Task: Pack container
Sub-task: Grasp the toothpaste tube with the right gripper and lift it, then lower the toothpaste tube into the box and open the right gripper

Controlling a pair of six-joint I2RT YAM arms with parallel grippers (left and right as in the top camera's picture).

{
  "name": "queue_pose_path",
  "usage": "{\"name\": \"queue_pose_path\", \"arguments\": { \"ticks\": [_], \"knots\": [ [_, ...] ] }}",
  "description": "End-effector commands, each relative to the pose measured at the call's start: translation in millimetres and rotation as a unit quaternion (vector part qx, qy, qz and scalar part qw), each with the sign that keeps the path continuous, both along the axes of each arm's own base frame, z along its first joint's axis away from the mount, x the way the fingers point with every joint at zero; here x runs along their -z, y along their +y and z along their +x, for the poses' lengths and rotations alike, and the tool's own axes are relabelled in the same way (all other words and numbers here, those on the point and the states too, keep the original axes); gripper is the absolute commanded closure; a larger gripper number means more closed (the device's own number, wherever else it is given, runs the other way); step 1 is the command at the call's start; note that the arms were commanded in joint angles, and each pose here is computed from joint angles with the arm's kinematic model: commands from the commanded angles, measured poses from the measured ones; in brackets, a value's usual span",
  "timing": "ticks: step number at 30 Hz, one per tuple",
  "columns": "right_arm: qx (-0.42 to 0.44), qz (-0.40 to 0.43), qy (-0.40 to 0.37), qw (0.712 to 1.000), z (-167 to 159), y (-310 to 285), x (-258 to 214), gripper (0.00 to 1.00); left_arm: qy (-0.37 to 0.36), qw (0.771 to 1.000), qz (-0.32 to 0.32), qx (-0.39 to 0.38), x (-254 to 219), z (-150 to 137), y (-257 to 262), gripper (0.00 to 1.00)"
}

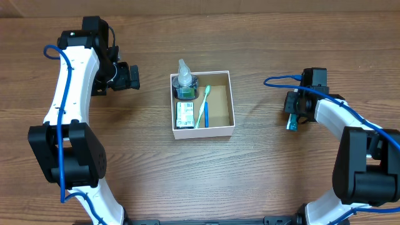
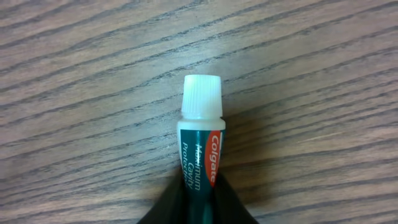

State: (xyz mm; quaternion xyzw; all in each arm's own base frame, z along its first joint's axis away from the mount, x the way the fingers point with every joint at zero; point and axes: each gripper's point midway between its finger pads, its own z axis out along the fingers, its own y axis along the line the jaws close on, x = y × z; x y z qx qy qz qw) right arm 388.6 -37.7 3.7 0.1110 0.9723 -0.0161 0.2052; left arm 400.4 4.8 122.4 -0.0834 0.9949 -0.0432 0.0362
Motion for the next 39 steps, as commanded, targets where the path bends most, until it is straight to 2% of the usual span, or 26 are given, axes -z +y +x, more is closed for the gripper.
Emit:
{"name": "queue_pose_path", "arguments": {
  "ticks": [1, 6, 13, 21, 32, 39],
  "knots": [
    [0.005, 0.003, 0.006, 1.000, -0.5, 0.4, 2.6, 0.88, -0.011, 1.000, -0.007, 0.011, -6.2, 0.2, -2.1, 0.00],
    [0.029, 0.017, -0.004, 0.999, 5.3, 1.1, -19.2, 0.88, -0.011, 1.000, -0.007, 0.011, -6.2, 0.2, -2.1, 0.00],
    [0.016, 0.047, -0.059, 0.997, 15.6, 17.7, -84.0, 0.88, -0.011, 1.000, -0.007, 0.011, -6.2, 0.2, -2.1, 0.00],
    [-0.053, 0.068, -0.113, 0.990, -0.1, 88.9, -149.6, 0.88, -0.011, 1.000, -0.007, 0.011, -6.2, 0.2, -2.1, 0.00],
    [-0.151, 0.133, -0.134, 0.970, -27.9, 213.3, -169.0, 0.88, -0.011, 1.000, -0.007, 0.011, -6.2, 0.2, -2.1, 0.00],
    [-0.177, 0.157, -0.148, 0.960, -32.5, 251.0, -172.7, 0.88, -0.011, 1.000, -0.007, 0.011, -6.2, 0.2, -2.1, 0.00]
  ]
}}
